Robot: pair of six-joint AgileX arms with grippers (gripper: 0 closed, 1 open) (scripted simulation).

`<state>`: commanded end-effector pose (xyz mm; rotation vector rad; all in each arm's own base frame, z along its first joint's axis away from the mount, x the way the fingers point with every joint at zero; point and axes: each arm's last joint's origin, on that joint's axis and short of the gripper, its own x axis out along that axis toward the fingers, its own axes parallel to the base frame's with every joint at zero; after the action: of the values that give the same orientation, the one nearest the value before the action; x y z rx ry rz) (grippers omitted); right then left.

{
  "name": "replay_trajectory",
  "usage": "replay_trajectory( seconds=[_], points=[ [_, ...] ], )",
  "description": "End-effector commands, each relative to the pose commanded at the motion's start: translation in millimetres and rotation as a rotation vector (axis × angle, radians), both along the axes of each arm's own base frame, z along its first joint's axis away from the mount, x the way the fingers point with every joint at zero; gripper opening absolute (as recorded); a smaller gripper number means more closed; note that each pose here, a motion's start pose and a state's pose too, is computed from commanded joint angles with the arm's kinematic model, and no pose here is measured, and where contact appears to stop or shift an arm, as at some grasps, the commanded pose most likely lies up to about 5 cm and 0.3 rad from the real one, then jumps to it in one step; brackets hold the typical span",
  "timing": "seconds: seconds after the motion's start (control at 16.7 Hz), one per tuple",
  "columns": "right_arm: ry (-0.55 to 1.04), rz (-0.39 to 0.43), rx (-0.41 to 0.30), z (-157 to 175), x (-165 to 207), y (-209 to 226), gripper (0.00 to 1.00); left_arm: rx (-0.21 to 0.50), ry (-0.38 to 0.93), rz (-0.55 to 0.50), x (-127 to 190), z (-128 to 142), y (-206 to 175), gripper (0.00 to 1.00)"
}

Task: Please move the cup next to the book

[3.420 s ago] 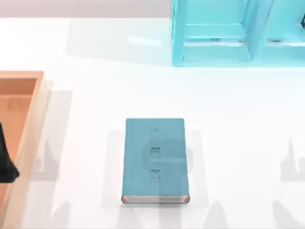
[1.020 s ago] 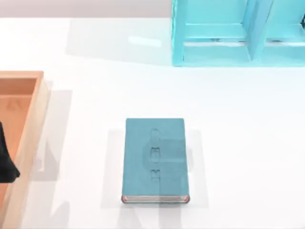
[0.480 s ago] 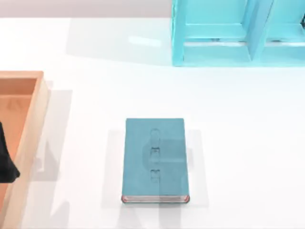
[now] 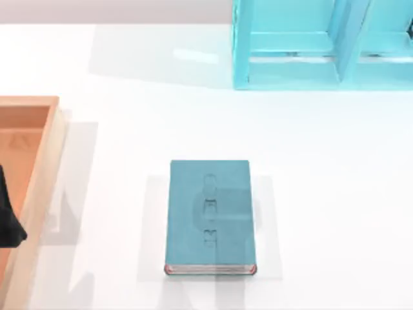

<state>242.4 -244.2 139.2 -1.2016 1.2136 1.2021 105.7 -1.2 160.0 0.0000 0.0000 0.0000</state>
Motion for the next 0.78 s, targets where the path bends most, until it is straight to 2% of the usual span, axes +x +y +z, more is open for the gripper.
replay_trajectory(
  seconds=[0.72,0.78],
  points=[
    [0.0,0.0,0.0,0.0,0.0,0.0,0.02,0.0,0.0,0.0,0.0,0.0,0.0,1.0],
    [0.0,0.0,0.0,0.0,0.0,0.0,0.0,0.0,0.0,0.0,0.0,0.0,0.0,1.0]
  ],
)
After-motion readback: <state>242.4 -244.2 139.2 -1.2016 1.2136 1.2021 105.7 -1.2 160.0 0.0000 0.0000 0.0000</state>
